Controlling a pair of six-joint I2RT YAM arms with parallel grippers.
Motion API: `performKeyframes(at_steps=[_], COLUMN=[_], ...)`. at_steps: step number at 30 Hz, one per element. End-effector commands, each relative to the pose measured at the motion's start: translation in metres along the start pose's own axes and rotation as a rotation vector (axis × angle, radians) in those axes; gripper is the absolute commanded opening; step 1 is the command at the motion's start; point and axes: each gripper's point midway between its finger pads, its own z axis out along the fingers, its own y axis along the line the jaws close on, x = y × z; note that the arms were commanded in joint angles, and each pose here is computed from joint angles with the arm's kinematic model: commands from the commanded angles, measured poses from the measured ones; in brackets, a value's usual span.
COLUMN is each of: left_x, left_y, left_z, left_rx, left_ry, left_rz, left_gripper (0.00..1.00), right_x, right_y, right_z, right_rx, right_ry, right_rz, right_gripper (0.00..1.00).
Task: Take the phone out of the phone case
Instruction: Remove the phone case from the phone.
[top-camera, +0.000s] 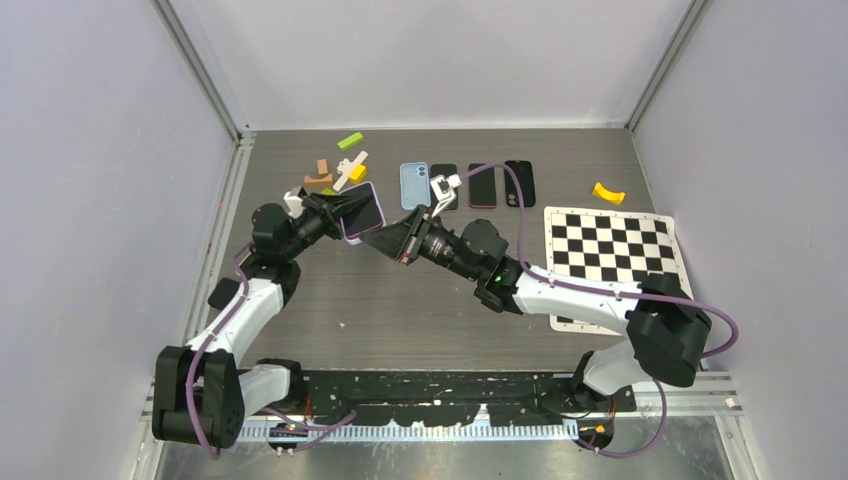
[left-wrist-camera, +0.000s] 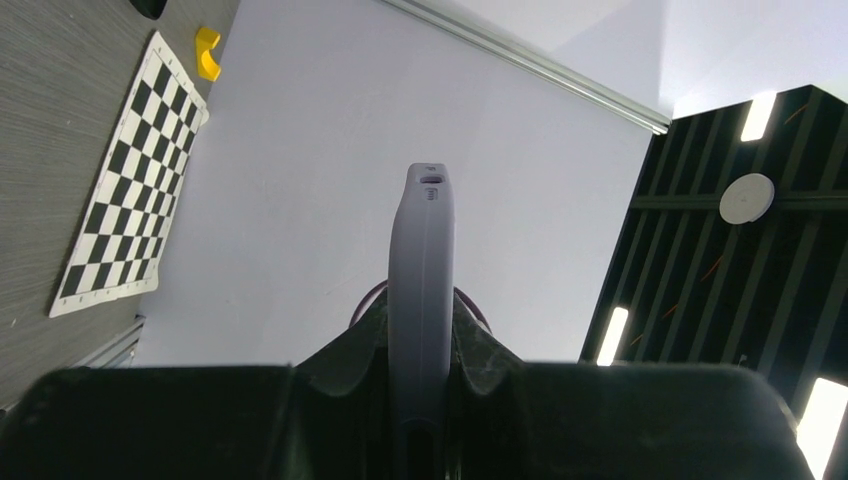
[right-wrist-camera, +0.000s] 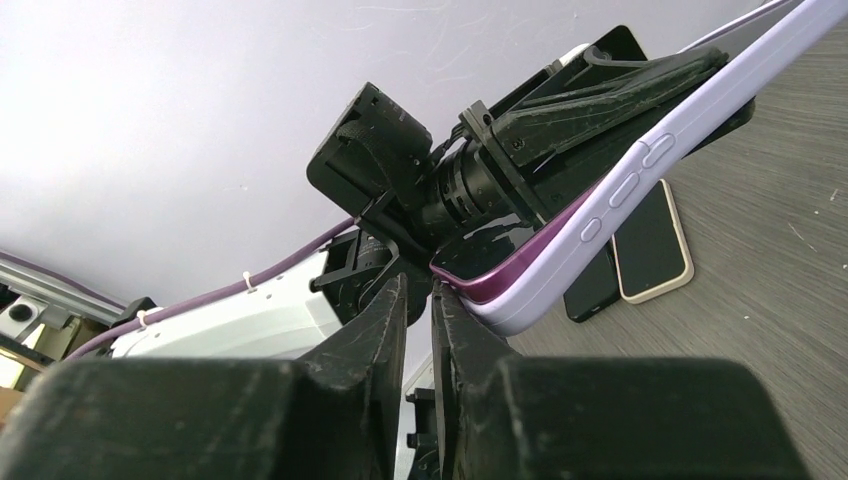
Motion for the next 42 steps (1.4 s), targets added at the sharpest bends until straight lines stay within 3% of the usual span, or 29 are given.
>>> performKeyframes(at_steps=[1,12,22,36,42], left_x=[0.027,0.059,0.082,0.098,0.107], left_y=[-0.036,-0.057,-0.076,-0.095,-0.09], left_z=[-0.01,-0.024,-0.035,-0.041,-0.045], left_rx=[0.116,0.177,0.244,0.295,0.3], left_ry=[0.086,0.135,0.185,0.221,0.267], left_rz=[0.066,0.161,0.311,0.374,0.495], left_gripper=[0.0,0.0,0.0,0.0,0.0], right_x=[-0.001,-0.02,-0.017,-0.012,-0.021], right_y=[-0.026,-0.084,-0.128,-0.137,-0.104], right_z=[0.0,-0.004,-0.011,-0.006,0.002], right_rx=[0.089,0.291,0.475,0.513,0.385], right_ry=[-0.034,-0.167,-0.19,-0.167,-0.135], right_rz=[-0.002,0.156,0.287,0.289,0.23], right_gripper=[0.22,0.26,0.4,0.47,0.41])
